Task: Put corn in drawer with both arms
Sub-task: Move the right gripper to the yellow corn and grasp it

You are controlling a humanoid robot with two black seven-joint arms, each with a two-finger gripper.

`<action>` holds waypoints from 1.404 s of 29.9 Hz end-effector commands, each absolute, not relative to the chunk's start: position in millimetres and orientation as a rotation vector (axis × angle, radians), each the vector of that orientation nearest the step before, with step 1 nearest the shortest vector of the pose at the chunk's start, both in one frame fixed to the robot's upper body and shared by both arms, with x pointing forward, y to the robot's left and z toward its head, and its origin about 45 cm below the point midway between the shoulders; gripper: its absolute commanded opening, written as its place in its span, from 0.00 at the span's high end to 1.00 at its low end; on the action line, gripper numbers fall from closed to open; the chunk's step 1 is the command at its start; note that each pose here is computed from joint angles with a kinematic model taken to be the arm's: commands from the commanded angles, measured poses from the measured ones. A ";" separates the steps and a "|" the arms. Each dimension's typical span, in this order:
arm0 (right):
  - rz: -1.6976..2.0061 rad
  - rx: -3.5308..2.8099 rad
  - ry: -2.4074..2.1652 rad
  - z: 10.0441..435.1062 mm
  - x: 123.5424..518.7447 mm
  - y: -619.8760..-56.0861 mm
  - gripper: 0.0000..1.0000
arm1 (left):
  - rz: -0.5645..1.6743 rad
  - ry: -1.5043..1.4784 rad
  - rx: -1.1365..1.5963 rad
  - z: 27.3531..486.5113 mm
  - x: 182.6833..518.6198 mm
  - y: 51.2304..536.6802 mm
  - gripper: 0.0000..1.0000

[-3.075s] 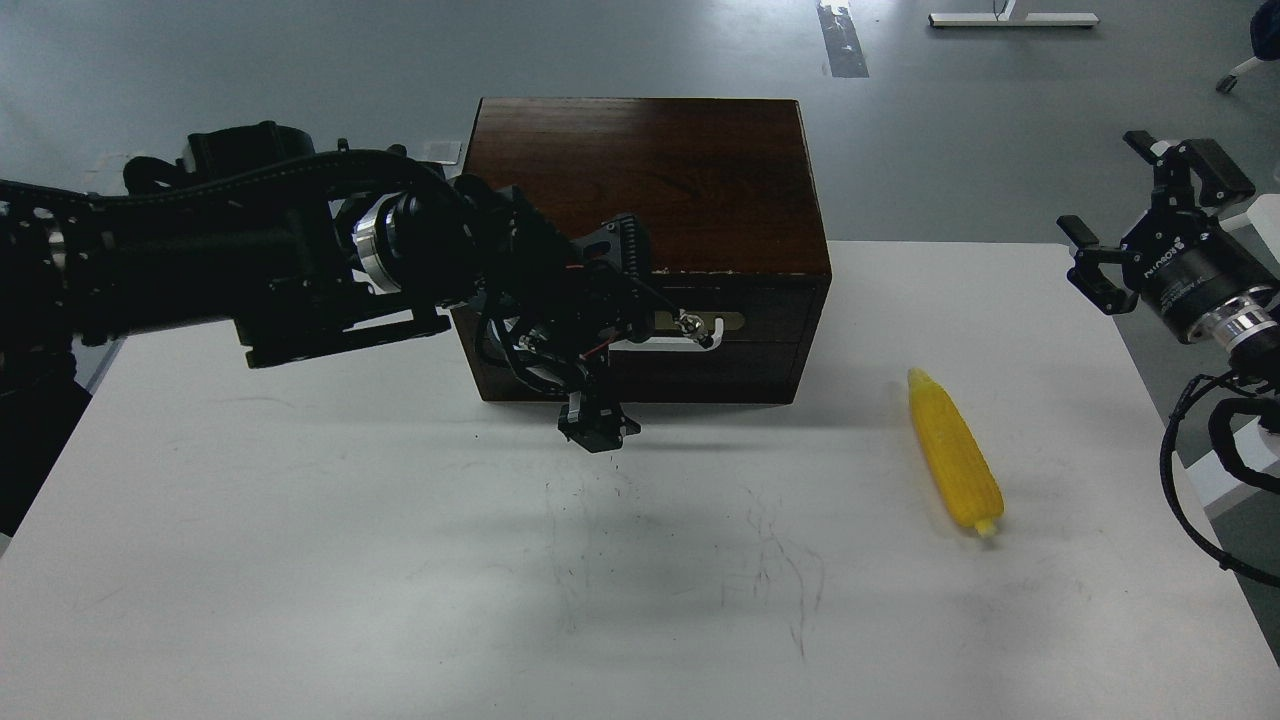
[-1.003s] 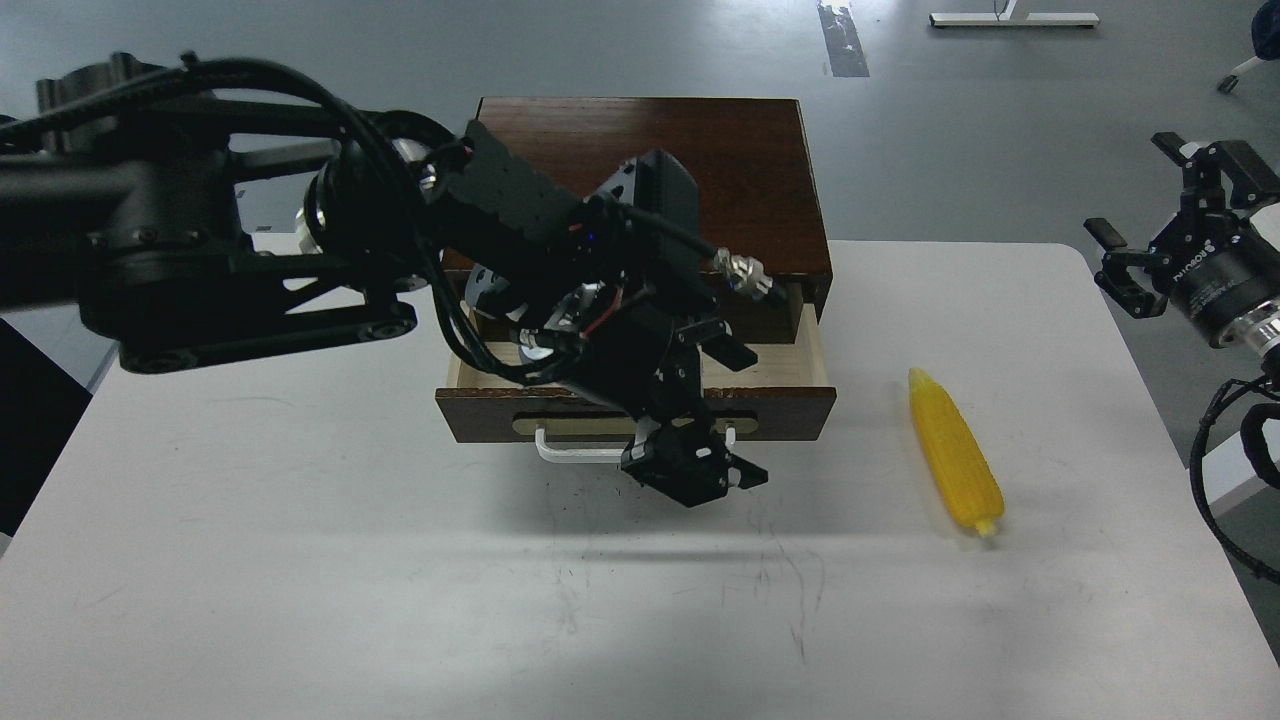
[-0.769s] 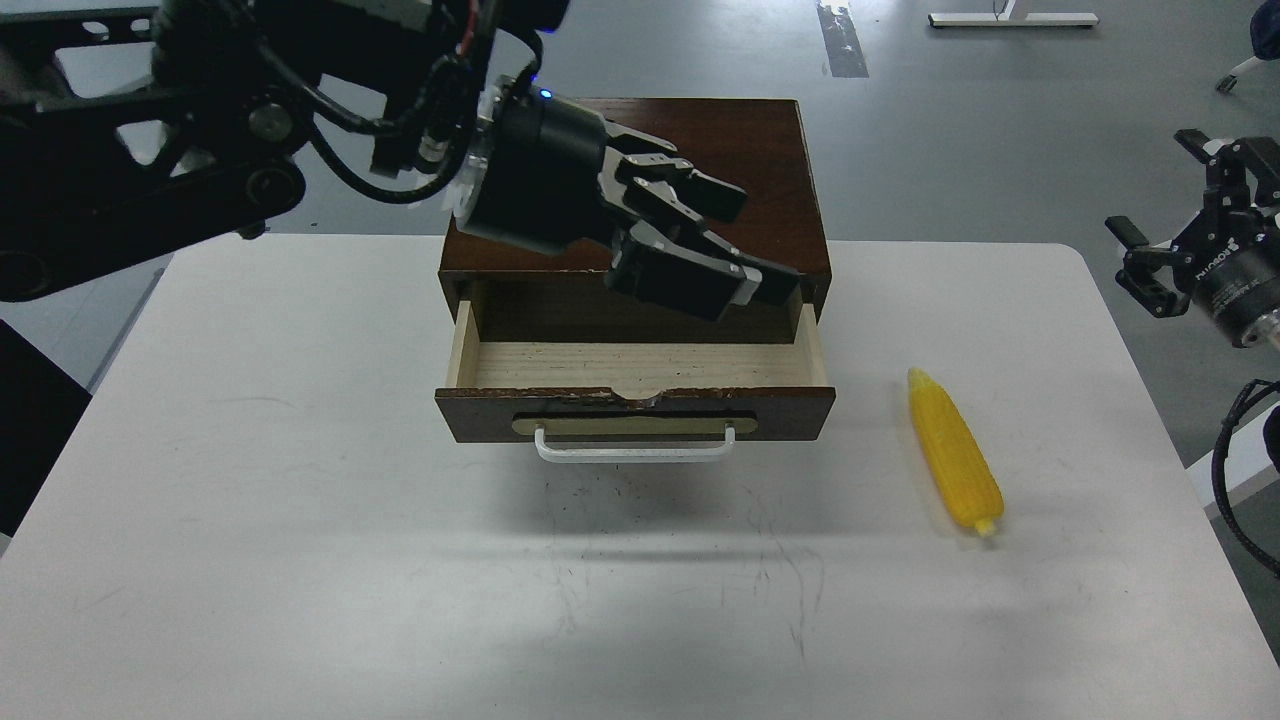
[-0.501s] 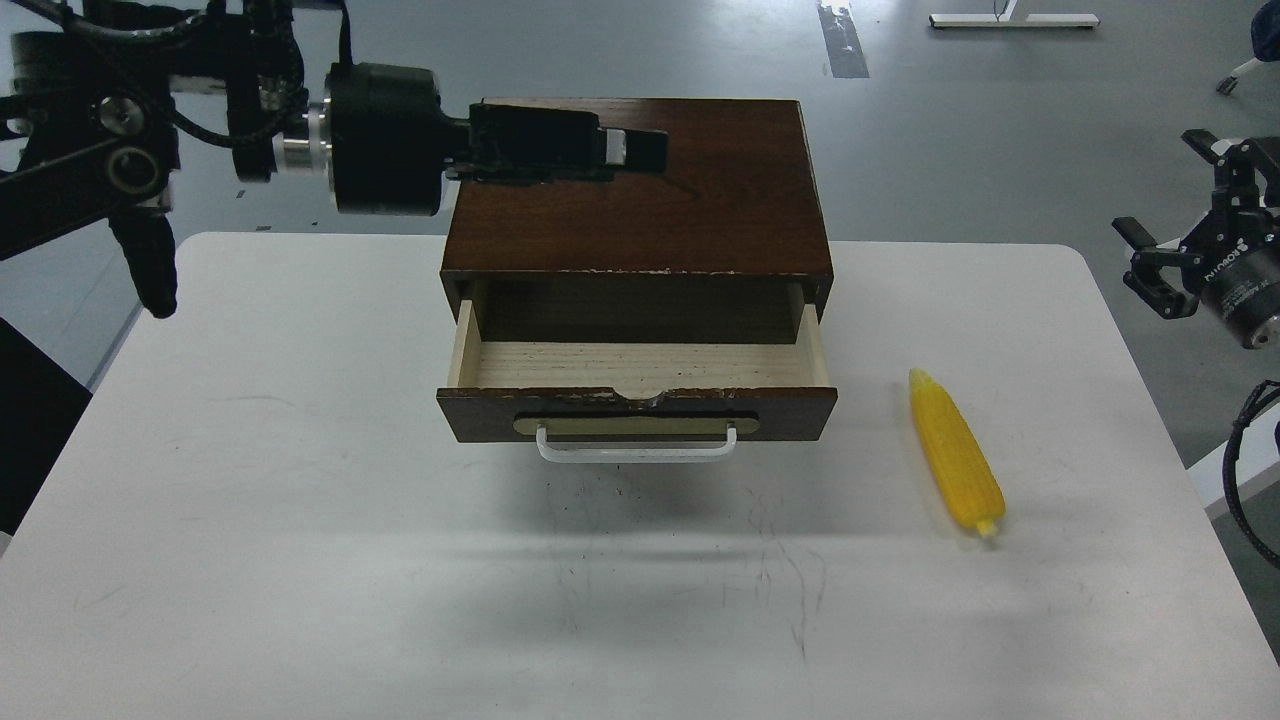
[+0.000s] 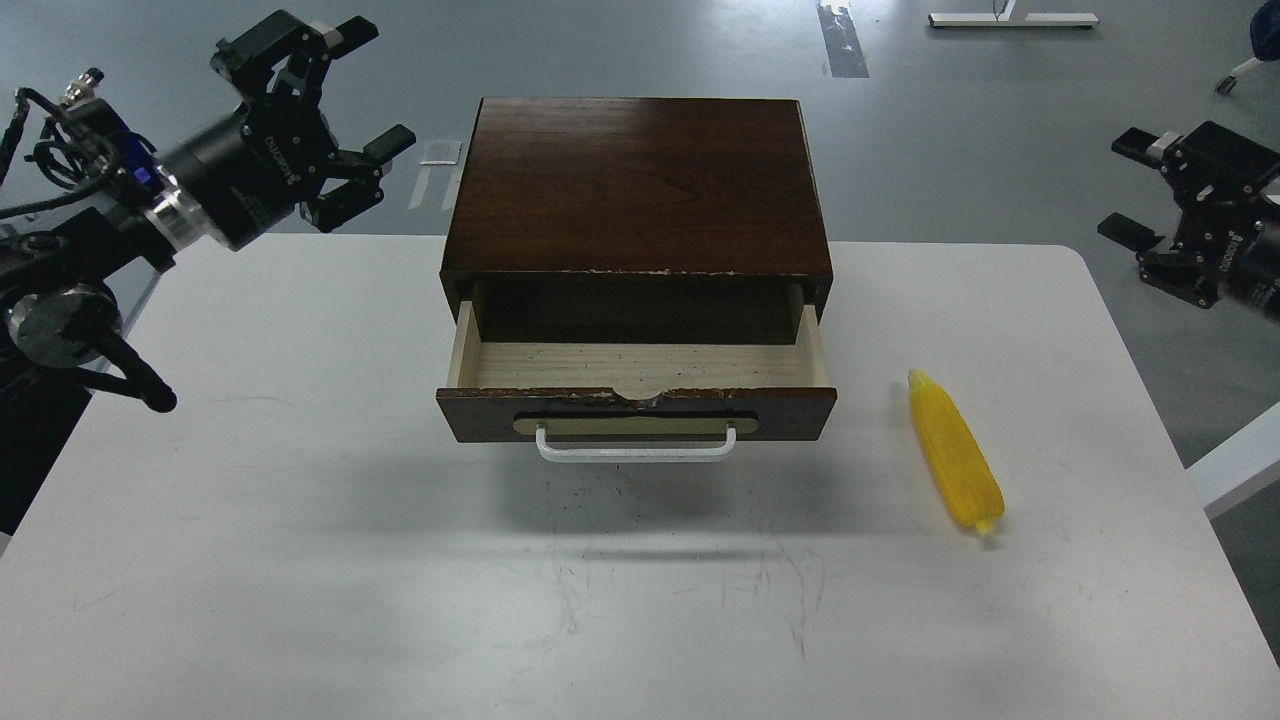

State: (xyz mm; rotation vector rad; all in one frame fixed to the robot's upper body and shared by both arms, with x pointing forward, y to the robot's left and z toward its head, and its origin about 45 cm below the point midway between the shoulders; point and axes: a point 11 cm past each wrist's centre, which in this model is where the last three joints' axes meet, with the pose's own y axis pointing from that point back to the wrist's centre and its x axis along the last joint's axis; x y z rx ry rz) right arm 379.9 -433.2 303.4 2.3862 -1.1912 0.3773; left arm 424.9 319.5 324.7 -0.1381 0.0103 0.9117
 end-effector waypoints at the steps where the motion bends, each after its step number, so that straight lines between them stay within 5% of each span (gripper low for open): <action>1: 0.577 2.224 -0.902 306.9 376.6 -423.7 0.00 | 0.913 0.041 -0.171 318.6 422.3 326.8 0.01; 15: 0.721 1.941 -0.228 233.1 378.8 -368.9 0.00 | 0.912 0.036 -0.186 323.2 422.3 326.7 0.01; 42: 0.540 1.915 -0.075 141.0 362.6 -355.2 0.00 | 0.913 0.032 -0.191 325.7 422.3 327.3 0.02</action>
